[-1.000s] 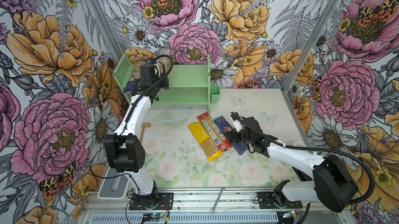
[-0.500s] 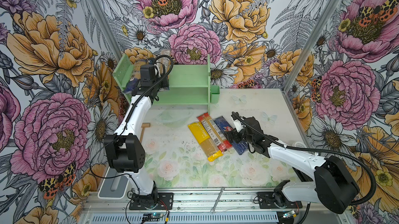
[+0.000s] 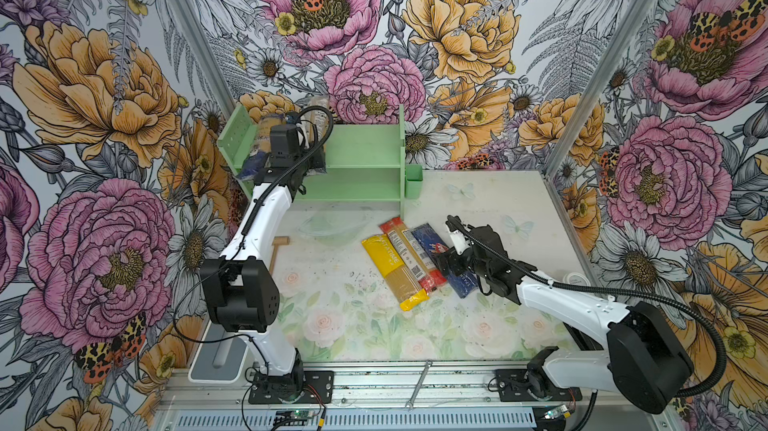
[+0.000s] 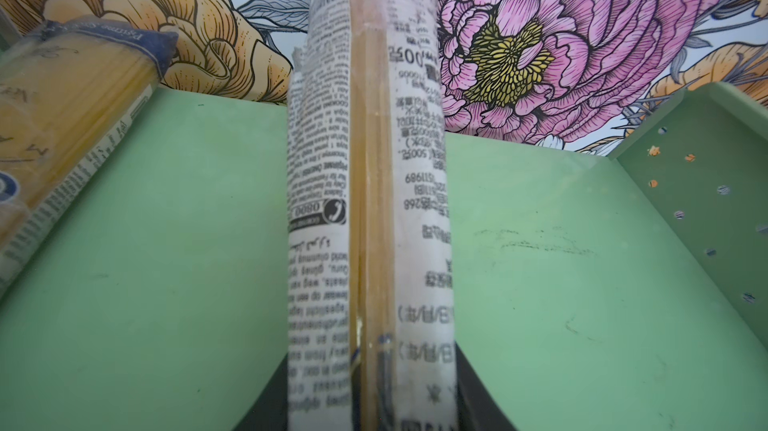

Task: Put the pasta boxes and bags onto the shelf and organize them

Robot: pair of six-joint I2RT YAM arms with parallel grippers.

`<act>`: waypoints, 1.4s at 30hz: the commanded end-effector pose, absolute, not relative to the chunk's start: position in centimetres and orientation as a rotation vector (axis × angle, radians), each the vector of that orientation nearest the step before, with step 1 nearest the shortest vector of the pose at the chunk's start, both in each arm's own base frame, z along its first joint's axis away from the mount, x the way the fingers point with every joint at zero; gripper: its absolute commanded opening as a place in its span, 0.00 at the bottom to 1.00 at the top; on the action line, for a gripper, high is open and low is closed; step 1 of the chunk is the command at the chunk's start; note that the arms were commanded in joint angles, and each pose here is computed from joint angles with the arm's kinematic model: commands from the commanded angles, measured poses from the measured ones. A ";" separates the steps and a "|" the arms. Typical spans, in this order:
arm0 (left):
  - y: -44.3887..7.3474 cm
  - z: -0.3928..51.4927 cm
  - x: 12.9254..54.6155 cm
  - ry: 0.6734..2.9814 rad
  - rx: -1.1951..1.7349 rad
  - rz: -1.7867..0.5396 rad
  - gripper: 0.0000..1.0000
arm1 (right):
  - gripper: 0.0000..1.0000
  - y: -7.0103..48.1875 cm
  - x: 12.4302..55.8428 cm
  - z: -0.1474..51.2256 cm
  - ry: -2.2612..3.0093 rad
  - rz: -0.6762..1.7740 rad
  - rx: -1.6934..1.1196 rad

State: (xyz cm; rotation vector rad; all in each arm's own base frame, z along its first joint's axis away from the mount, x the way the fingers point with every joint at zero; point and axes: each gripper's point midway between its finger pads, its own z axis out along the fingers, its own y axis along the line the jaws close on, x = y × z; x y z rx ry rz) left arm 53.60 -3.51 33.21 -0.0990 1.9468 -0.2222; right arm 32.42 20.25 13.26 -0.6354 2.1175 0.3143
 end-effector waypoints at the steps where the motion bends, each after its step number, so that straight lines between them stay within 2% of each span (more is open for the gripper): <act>1: -3.4 37.0 53.4 1.826 -0.107 -0.217 0.42 | 1.00 19.8 32.4 13.9 2.097 0.295 -0.622; 42: -4.0 37.4 53.0 1.808 -0.110 -0.234 0.51 | 0.99 19.6 32.4 13.7 2.098 0.290 -0.616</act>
